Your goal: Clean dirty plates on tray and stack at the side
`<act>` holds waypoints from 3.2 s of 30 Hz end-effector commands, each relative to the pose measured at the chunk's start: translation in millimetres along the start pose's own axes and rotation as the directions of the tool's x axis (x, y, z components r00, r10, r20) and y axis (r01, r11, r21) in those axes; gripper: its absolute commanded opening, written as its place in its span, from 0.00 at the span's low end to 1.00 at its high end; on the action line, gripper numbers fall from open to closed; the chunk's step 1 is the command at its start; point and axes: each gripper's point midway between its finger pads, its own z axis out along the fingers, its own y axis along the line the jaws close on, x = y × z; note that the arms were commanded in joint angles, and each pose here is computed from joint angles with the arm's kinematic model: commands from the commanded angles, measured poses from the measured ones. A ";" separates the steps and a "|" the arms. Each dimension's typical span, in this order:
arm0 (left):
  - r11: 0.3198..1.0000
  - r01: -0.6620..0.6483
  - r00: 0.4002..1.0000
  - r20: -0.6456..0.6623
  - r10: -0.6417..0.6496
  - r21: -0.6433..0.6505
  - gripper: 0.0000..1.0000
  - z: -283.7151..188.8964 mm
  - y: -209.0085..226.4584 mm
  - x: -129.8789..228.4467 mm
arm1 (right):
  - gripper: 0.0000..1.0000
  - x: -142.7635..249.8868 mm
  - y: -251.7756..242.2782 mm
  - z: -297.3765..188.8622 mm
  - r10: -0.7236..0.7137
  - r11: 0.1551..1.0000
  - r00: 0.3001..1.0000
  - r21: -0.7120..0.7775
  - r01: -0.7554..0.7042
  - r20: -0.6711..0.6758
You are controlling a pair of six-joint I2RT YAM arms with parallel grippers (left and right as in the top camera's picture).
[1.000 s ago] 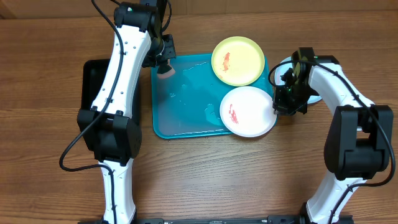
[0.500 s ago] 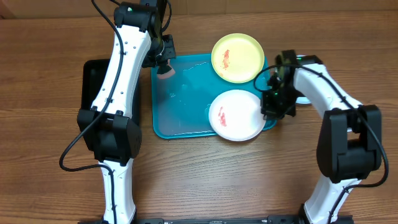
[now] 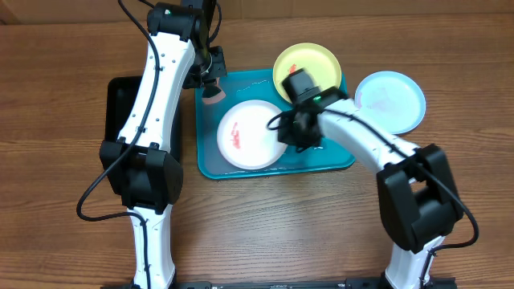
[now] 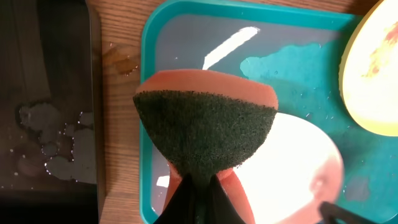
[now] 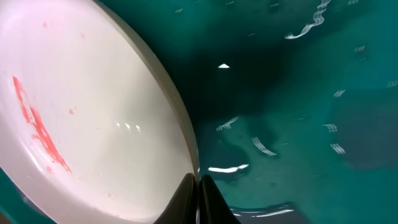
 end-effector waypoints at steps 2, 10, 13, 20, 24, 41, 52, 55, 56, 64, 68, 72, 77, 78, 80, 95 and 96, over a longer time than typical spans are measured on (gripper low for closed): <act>1.000 0.004 1.000 -0.007 -0.004 -0.007 0.04 1.0 -1.3 2.7 | 0.04 1.7 -6.2 17.2 0.106 0.993 0.994 0.059 -0.107 0.018; 1.000 0.003 1.000 -0.010 -0.003 -0.007 0.04 1.1 -1.3 3.5 | 0.47 -7.0 -3.5 21.2 -0.011 1.000 1.000 0.028 0.011 0.025; 1.000 0.001 1.000 -0.019 -0.001 -0.011 0.04 3.3 -1.4 5.8 | 0.41 -11.4 -5.4 21.4 -0.009 1.000 0.999 0.022 0.008 0.031; 0.999 -0.019 0.998 -0.064 0.018 -0.027 0.04 25.1 -4.1 18.0 | 0.20 -7.9 -3.8 36.6 -0.020 1.000 1.000 -0.014 0.020 -0.016; 0.998 -0.050 0.996 -0.074 0.048 -0.028 0.04 36.6 -3.3 19.9 | 0.13 -5.1 -4.2 40.7 -0.019 1.000 0.999 -0.016 0.019 -0.032; 0.974 -0.227 0.951 -0.217 0.220 -0.009 0.05 81.5 -19.7 71.4 | 0.04 -8.7 -1.3 40.8 -0.017 0.999 1.000 -0.027 0.017 -0.018; 0.952 -0.306 0.928 -0.229 0.294 -0.017 0.04 140.0 -4.8 91.0 | 0.04 -8.8 -1.4 40.8 -0.019 0.999 1.000 -0.027 0.018 -0.017; 0.944 -0.327 0.907 -0.264 0.328 0.050 0.04 141.0 -10.7 103.0 | 0.03 -8.7 -1.5 40.8 -0.022 0.999 1.000 -0.026 0.021 -0.017; 0.925 -0.356 0.881 -0.281 0.381 0.135 0.04 138.5 -20.6 111.7 | 0.04 -8.7 -1.5 40.8 -0.022 0.999 1.000 -0.026 0.021 -0.017; 0.811 -0.440 0.784 -0.275 0.556 0.386 0.04 125.3 -46.7 136.6 | 0.04 -8.9 -1.4 40.8 -0.022 0.999 1.000 -0.026 0.021 -0.016; 0.944 -0.324 0.920 -0.214 0.329 0.057 0.04 143.9 -16.1 91.7 | 0.04 -8.7 -1.6 41.0 -0.022 0.999 1.000 -0.026 0.021 -0.018; 0.960 -0.114 0.993 -0.039 0.108 -0.256 0.04 142.9 22.8 51.8 | 0.04 -8.7 -1.5 40.8 -0.022 0.999 1.000 -0.026 0.021 -0.017; 0.889 -0.012 0.999 0.042 0.035 -0.458 0.04 128.6 53.5 48.3 | 0.04 -8.8 -1.5 40.8 -0.022 0.999 1.000 -0.026 0.021 -0.017; 0.883 -0.021 0.999 0.025 0.038 -0.470 0.04 127.5 54.3 53.2 | 0.04 -8.8 -1.6 41.0 -0.022 0.999 1.000 -0.026 0.021 -0.017; 0.893 -0.070 0.997 -0.038 0.059 -0.444 0.04 129.1 48.7 64.9 | 0.04 -8.9 -1.5 41.0 -0.022 0.999 1.000 -0.026 0.021 -0.017; 0.833 -0.437 0.842 -0.172 0.511 0.339 0.04 135.6 -76.5 117.7 | 0.04 -8.5 -1.7 40.8 -0.021 0.999 1.000 -0.025 0.021 -0.018; 0.852 -0.427 0.861 -0.152 0.485 0.303 0.04 138.6 -74.8 108.9 | 0.04 -8.1 -1.8 41.0 -0.022 0.999 1.000 -0.024 0.021 -0.020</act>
